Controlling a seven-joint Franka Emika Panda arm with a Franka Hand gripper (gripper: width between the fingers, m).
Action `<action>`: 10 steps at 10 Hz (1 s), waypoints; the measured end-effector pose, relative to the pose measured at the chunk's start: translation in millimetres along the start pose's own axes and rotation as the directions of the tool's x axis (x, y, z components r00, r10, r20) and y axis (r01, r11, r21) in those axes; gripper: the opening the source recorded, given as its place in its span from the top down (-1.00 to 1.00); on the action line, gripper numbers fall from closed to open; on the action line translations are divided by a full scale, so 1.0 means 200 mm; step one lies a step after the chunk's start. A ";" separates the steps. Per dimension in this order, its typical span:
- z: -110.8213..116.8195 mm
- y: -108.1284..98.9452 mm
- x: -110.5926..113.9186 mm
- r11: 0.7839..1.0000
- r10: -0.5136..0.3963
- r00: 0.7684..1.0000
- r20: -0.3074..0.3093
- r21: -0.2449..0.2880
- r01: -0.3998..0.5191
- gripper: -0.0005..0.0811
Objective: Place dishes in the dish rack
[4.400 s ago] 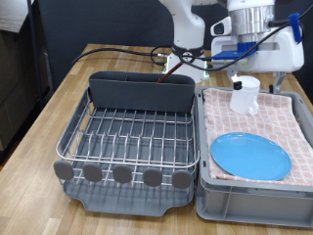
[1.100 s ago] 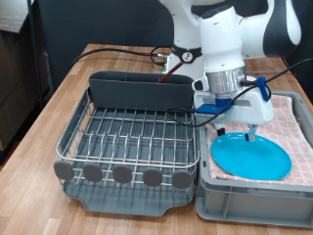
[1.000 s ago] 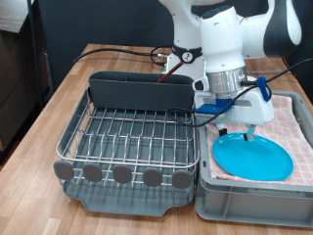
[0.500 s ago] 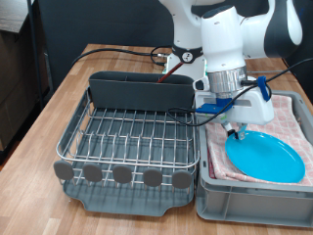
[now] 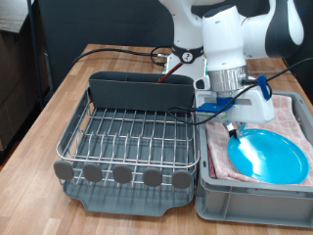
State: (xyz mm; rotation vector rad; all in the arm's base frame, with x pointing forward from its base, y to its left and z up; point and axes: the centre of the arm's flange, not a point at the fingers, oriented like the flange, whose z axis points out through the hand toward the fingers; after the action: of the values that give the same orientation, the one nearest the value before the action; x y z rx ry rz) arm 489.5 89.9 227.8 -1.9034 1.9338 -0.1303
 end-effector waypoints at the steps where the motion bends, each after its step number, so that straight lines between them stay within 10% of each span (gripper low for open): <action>1: -0.01 0.00 0.00 1.000 -0.002 1.000 -0.008 0.005 0.002 0.90; 10: -0.26 -0.12 0.06 0.997 -0.040 0.992 -0.122 -0.071 0.032 0.94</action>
State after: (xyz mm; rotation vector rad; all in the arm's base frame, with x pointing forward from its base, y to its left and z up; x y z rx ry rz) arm 492.5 64.2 281.0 -2.0189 2.0081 -0.1984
